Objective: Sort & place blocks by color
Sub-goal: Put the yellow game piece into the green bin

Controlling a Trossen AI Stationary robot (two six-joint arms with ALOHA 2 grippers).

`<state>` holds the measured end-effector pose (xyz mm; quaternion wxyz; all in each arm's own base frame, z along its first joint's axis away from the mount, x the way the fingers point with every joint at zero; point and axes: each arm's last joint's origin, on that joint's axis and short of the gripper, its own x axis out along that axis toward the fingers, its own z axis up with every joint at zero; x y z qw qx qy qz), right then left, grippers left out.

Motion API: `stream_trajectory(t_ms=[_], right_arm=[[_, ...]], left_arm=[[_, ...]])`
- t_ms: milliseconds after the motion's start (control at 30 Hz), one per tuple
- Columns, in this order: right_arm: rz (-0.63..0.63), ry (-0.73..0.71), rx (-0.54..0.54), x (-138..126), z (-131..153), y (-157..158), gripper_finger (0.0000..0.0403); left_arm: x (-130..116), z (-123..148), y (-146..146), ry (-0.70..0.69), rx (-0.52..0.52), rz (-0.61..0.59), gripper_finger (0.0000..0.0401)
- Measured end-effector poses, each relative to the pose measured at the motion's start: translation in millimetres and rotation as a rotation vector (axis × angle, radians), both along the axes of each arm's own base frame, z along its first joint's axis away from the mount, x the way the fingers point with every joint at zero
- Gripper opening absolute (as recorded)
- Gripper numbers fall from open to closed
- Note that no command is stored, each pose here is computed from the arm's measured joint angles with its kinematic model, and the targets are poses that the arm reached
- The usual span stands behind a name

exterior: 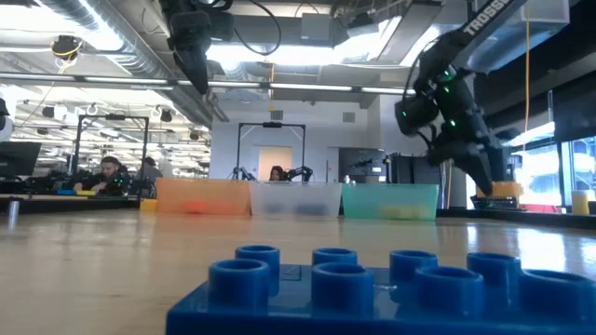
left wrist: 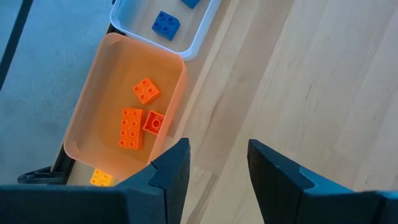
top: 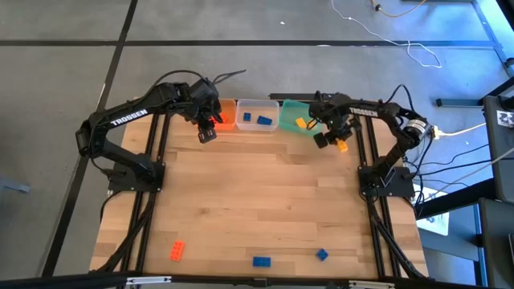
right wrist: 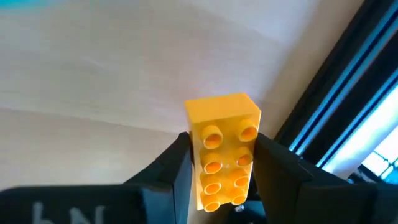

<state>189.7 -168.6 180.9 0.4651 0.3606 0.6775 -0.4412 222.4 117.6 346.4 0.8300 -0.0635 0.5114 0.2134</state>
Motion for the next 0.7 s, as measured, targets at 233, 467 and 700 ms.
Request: stream_trajectory(t_ms=[233,467,700], right_arm=[[0.081,-0.083,-0.089,20.2,56.1,-18.6,0.0134],[0.155,-0.299,-0.226,41.8,88.8,-35.6,0.0134],[0.191,-0.407,-0.28,72.8,60.9,-56.6,0.0134]], left_arm=[[0.0,0.0,0.0,0.0,0.0,0.0,0.0152],[0.0,0.0,0.0,-0.001,0.0,0.0,0.0152],[0.1,0.0,0.0,-0.002,-0.001,0.003,0.0152]])
